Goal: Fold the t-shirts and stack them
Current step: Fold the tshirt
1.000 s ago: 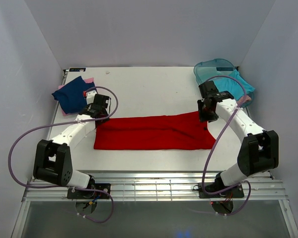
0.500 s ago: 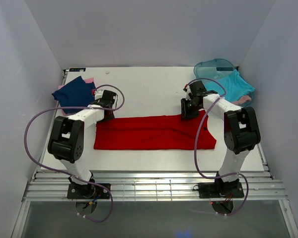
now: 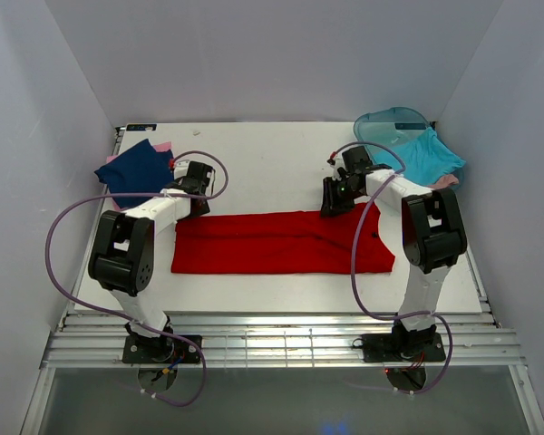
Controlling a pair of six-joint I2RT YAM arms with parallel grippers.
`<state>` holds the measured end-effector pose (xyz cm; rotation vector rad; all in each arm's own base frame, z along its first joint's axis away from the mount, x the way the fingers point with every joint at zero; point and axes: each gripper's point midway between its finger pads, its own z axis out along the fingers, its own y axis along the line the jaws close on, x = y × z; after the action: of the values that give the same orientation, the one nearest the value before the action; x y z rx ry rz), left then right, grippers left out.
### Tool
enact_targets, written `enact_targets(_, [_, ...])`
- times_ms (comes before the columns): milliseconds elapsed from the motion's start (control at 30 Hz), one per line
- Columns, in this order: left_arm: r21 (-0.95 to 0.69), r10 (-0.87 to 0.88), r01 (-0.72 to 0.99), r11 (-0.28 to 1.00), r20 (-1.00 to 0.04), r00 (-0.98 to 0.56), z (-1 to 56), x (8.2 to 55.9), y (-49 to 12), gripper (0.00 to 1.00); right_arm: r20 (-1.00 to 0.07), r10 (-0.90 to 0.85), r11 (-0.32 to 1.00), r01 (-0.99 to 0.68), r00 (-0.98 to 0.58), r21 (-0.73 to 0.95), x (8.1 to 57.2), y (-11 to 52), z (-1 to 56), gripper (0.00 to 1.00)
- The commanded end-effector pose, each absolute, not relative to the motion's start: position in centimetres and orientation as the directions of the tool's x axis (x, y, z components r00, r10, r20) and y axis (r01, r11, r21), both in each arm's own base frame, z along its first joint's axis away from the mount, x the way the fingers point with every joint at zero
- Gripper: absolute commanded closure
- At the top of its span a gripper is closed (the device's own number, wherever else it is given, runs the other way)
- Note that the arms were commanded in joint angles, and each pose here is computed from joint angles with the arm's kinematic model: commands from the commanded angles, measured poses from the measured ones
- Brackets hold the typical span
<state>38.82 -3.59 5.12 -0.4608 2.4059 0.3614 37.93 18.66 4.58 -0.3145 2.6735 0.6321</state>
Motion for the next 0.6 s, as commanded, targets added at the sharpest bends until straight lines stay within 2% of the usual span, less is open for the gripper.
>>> enact_targets(0, [0.129, -0.226, -0.417, 0.9, -0.679, -0.698, 6.3, 40.0, -3.8, 0.38, -0.407, -0.142, 0.854, -0.319, -0.902, 0.411, 38.1, 19.4, 4.9, 0.64])
enact_targets(133, [0.132, -0.223, -0.418, 0.899, -0.682, -0.696, 6.3, 40.2, -3.7, 0.38, -0.396, -0.162, 0.858, -0.327, -0.904, 0.396, 37.3, 19.1, 4.8, 0.69])
enact_targets(267, [0.132, -0.221, -0.418, 0.899, -0.687, -0.693, 6.5, 40.3, -3.7, 0.38, -0.394, -0.173, 0.86, -0.333, -0.903, 0.386, 36.5, 18.8, 4.8, 0.91])
enact_targets(567, [0.135, -0.222, -0.417, 0.899, -0.68, -0.699, 6.0, 40.3, -3.7, 0.38, -0.446, -0.199, 0.858, -0.375, -0.873, 0.351, 34.3, 19.0, 8.4, 0.92])
